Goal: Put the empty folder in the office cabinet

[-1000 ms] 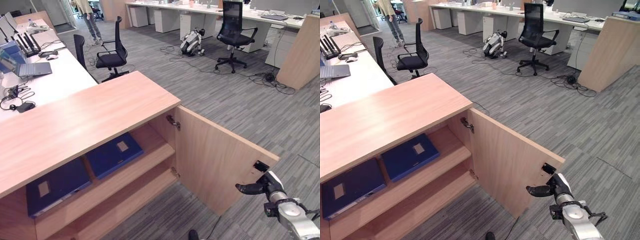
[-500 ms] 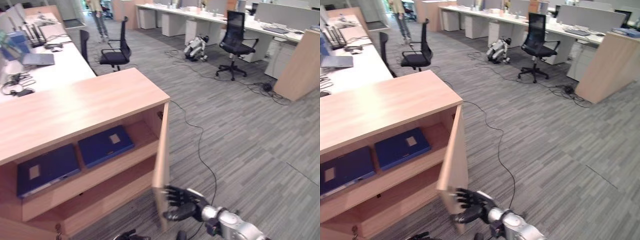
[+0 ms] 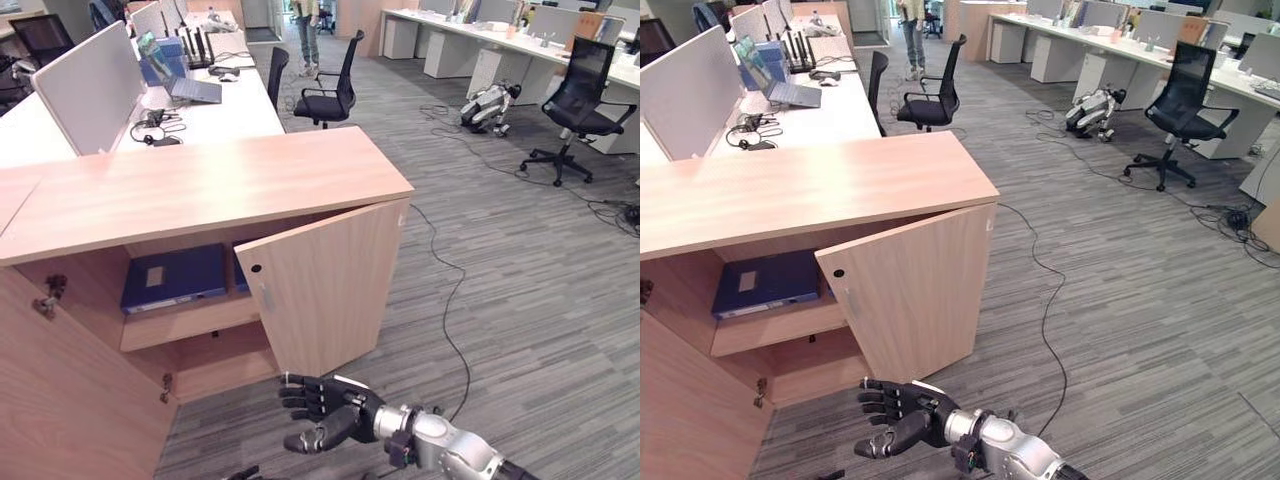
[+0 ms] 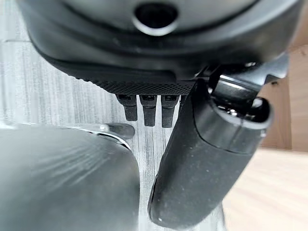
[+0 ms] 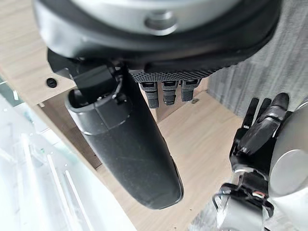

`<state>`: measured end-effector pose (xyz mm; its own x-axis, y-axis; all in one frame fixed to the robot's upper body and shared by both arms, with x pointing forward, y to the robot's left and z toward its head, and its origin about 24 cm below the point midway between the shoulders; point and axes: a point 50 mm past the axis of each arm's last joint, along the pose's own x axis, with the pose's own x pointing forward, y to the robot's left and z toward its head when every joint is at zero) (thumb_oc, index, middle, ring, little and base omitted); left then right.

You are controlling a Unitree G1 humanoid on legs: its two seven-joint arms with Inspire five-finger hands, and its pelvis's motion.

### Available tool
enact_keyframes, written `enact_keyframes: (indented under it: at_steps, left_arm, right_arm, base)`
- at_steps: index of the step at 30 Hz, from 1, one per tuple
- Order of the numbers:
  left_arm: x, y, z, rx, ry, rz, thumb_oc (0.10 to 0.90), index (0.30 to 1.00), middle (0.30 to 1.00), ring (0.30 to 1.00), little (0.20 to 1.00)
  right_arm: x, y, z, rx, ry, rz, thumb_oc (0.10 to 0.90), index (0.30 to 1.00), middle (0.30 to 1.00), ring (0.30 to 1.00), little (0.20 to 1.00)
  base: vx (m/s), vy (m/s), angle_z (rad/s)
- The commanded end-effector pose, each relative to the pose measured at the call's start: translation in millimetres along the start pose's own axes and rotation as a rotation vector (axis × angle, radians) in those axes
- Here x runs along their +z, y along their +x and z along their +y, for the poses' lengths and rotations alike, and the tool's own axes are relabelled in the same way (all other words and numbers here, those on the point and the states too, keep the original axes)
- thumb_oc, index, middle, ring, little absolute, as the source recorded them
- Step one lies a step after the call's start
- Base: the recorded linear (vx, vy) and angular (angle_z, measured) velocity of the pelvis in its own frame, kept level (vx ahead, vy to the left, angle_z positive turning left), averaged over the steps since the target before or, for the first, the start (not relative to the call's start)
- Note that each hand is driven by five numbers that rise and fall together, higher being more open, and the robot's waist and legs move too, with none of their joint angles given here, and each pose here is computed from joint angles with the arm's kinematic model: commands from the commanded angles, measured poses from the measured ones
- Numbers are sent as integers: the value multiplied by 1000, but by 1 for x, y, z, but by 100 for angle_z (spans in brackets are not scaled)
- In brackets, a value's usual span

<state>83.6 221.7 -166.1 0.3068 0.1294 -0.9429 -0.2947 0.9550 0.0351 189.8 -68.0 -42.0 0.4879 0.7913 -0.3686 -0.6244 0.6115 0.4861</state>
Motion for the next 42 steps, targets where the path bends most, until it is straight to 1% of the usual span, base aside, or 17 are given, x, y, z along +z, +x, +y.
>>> enact_keyframes:
  at_steps: [1,4,7,8,10,12,13,17,19,21,26,33,36,37,38,41,42]
  left_arm:
    - [27,3,-26,-74,-89,-92,800,900,900,900,900]
    - [20,2,-30,-99,-161,-86,800,900,900,900,900]
    - [-2,0,-8,-17,-217,-30,800,900,900,900,900]
    - [-2,0,-8,-16,-217,-30,800,900,900,900,900]
    - [-10,-1,2,35,-244,-5,800,900,900,900,900]
    - [-18,-3,12,80,-283,25,800,900,900,900,900]
    - [-18,-3,12,80,-283,25,800,900,900,900,900]
    - [-22,-3,14,91,-315,26,800,900,900,900,900]
    - [-21,-3,14,91,-314,23,800,900,900,900,900]
    - [-21,-4,17,90,-329,16,800,900,900,900,900]
    - [-13,-4,27,113,-353,-29,800,900,900,900,900]
    - [33,-8,52,172,-280,-192,800,900,900,900,900]
    - [75,-19,85,250,-231,-316,800,900,900,900,900]
    - [103,-30,105,299,-206,-396,800,900,900,900,900]
    - [104,-31,106,301,-206,-396,800,900,900,900,900]
    - [145,-52,135,374,-161,-499,800,900,900,900,900]
    - [171,-68,150,419,-136,-560,800,900,900,900,900]
  right_arm:
    - [58,8,-10,-49,-71,-247,800,900,900,900,900]
    - [25,-8,-51,-273,-129,-85,800,900,900,900,900]
    - [-18,-36,-86,-471,-255,174,800,900,900,900,900]
    - [-19,-35,-86,-470,-256,174,800,900,900,900,900]
    - [-40,-51,-100,-588,-223,264,800,900,900,900,900]
    - [-63,-66,-108,-700,-138,323,800,900,900,900,900]
    - [-63,-66,-108,-700,-138,323,800,900,900,900,900]
    - [-124,-114,-110,-987,182,439,800,900,900,900,900]
    - [-132,-122,-110,-1044,252,445,800,900,900,900,900]
    - [-150,-141,-105,-1162,431,442,800,900,900,900,900]
    - [-172,-164,-94,-1246,572,486,800,900,900,900,900]
    - [-177,-172,-91,-1242,554,528,800,900,900,900,900]
    - [-180,-172,-88,-1201,520,559,800,900,900,900,900]
    - [-181,-170,-87,-1180,504,572,800,900,900,900,900]
    - [-181,-169,-86,-1178,504,572,800,900,900,900,900]
    - [-181,-167,-85,-1155,493,575,800,900,900,900,900]
    - [-183,-167,-84,-1143,493,583,800,900,900,900,900]
  base:
    - [-146,-73,111]
    - [-68,-142,144]
    - [0,-35,85]
    - [-1,21,37]
    - [10,56,45]
    - [21,93,64]
    - [2,135,76]
    - [7,207,78]
    - [34,207,81]
    - [46,280,35]
    - [34,332,49]
    - [4,162,8]
    - [12,106,-1]
    - [8,43,-7]
    - [10,32,-15]
    - [10,9,-28]
    - [12,-5,-36]
